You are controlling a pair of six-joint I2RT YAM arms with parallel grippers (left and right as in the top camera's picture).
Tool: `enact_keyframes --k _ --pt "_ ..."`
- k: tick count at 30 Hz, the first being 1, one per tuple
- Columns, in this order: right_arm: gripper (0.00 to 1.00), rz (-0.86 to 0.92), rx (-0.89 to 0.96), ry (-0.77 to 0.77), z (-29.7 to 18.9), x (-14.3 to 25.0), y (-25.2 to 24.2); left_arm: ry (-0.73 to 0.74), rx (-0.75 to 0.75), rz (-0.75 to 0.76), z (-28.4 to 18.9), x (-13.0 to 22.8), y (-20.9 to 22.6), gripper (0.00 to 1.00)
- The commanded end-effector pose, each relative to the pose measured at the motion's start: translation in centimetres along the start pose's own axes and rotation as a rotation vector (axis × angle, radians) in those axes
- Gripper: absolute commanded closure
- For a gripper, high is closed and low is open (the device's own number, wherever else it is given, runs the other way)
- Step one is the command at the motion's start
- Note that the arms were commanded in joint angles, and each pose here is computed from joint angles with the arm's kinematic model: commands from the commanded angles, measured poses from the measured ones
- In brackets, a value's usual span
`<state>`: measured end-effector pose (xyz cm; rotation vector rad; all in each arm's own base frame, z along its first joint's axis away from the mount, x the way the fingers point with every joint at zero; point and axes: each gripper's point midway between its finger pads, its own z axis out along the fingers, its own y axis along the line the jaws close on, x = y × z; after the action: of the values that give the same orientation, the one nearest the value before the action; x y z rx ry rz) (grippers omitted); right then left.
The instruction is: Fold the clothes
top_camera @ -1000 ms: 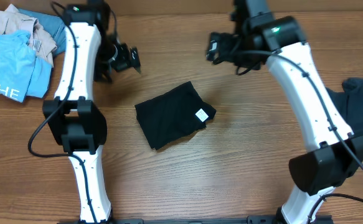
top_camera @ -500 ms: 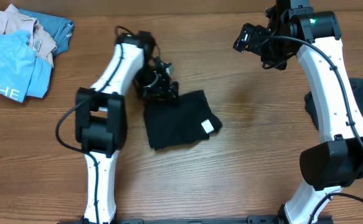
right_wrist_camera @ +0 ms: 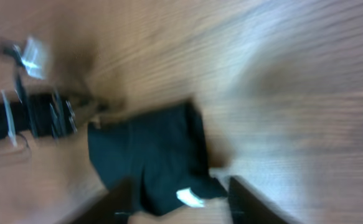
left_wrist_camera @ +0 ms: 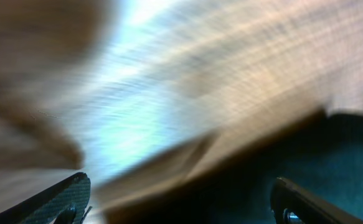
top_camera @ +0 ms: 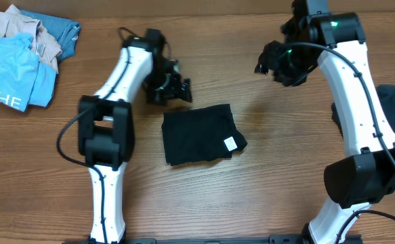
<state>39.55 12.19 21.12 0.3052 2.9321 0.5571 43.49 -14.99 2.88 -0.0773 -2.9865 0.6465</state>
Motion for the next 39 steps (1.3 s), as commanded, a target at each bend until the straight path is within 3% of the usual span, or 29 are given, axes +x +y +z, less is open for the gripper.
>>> enact_keyframes --k 1,5,10,12,18,27,32,39 --pt "0.83 -0.110 -0.046 0.121 0.9 4.3 3.8 -0.063 0.016 -0.179 -2.4 -1.4 4.3 0.05" --pt "0.89 -0.137 0.016 0.280 2.7 11.2 7.3 -0.092 0.023 -0.253 -3.9 -1.7 7.6 0.03" --pt "0.91 -0.098 0.112 0.406 5.7 17.3 8.4 -0.101 0.023 -0.269 -4.2 -1.8 8.3 0.00" --pt "0.96 -0.118 0.157 0.419 7.6 18.6 7.7 -0.107 0.024 -0.266 -4.3 -2.0 8.3 0.00" --pt "0.96 -0.018 0.281 0.444 13.0 20.6 3.0 -0.114 0.024 -0.263 -4.3 -2.2 8.4 0.00" --pt "0.93 0.098 0.257 0.393 17.4 20.5 0.8 -0.113 0.024 -0.264 -4.3 -2.1 8.4 0.00" --pt "0.85 0.082 0.212 0.351 18.8 19.8 1.1 -0.113 0.024 -0.263 -4.3 -2.1 8.4 0.00" --pt "0.83 0.099 0.235 0.232 19.2 15.6 -1.4 -0.113 0.025 -0.262 -4.3 -2.1 8.3 0.00"
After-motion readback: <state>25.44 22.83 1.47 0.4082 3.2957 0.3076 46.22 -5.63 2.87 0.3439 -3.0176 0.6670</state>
